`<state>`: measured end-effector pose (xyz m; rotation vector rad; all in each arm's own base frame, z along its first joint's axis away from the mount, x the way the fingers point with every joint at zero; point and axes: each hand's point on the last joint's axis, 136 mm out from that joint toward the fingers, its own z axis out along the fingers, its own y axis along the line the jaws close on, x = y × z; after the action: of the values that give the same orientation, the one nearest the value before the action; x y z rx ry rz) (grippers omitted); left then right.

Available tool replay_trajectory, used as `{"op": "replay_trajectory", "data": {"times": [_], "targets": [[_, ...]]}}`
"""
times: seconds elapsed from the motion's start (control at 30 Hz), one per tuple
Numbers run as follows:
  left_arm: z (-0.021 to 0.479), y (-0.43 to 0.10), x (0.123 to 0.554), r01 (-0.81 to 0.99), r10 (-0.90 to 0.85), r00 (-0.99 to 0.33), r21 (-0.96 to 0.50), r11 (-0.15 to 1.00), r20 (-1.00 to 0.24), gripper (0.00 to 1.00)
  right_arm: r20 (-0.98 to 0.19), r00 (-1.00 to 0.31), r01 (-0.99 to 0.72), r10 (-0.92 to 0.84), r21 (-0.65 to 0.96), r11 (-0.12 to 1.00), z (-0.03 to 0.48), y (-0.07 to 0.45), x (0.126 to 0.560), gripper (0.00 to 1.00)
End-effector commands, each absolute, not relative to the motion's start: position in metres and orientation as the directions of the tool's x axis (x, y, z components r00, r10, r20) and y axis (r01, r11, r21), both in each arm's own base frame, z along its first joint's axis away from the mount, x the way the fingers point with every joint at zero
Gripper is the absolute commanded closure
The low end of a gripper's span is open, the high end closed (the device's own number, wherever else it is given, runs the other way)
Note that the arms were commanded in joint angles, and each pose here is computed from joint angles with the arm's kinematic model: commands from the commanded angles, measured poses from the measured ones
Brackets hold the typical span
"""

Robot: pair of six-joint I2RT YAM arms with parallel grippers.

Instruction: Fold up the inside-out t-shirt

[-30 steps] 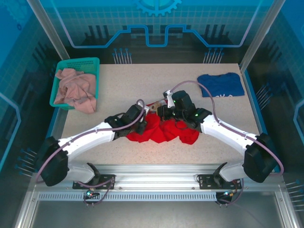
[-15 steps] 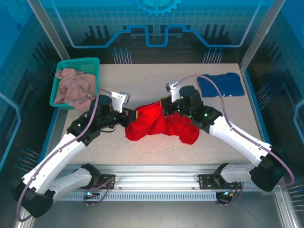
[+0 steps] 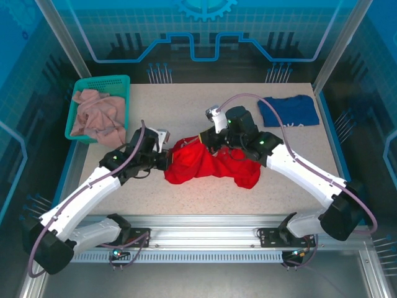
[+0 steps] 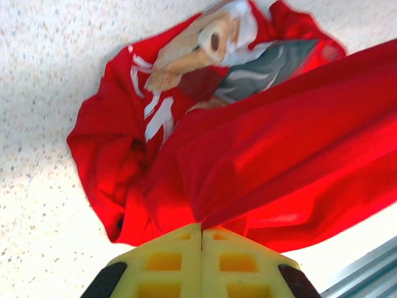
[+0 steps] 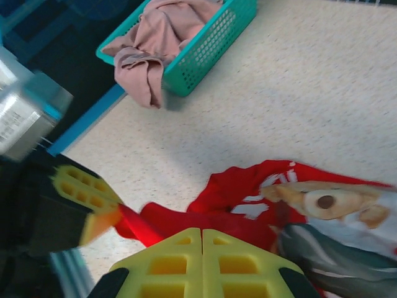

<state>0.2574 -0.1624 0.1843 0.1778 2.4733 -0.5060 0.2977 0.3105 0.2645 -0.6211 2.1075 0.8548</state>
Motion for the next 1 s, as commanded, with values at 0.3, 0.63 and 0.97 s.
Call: {"op": "replay_trajectory", "data": {"times": [0.3, 0.63, 0.97], "targets": [[0.167, -0.189, 0.254, 0.275, -0.046, -0.811, -0.449, 0.85, -0.584, 0.61, -0.738, -0.673, -0.603, -0.05, 0.509, 0.615, 0.26, 0.335, 0.297, 1.0], [0.182, -0.214, 0.25, 0.407, 0.033, -0.717, -0.381, 0.83, -0.696, 0.39, -0.717, -0.695, -0.577, -0.052, 0.513, 0.636, 0.256, 0.336, 0.302, 1.0], [0.172, -0.219, 0.274, 0.383, 0.081, -0.705, -0.282, 0.88, -0.704, 0.35, -0.715, -0.696, -0.575, -0.057, 0.509, 0.641, 0.253, 0.334, 0.3, 1.0]]}}
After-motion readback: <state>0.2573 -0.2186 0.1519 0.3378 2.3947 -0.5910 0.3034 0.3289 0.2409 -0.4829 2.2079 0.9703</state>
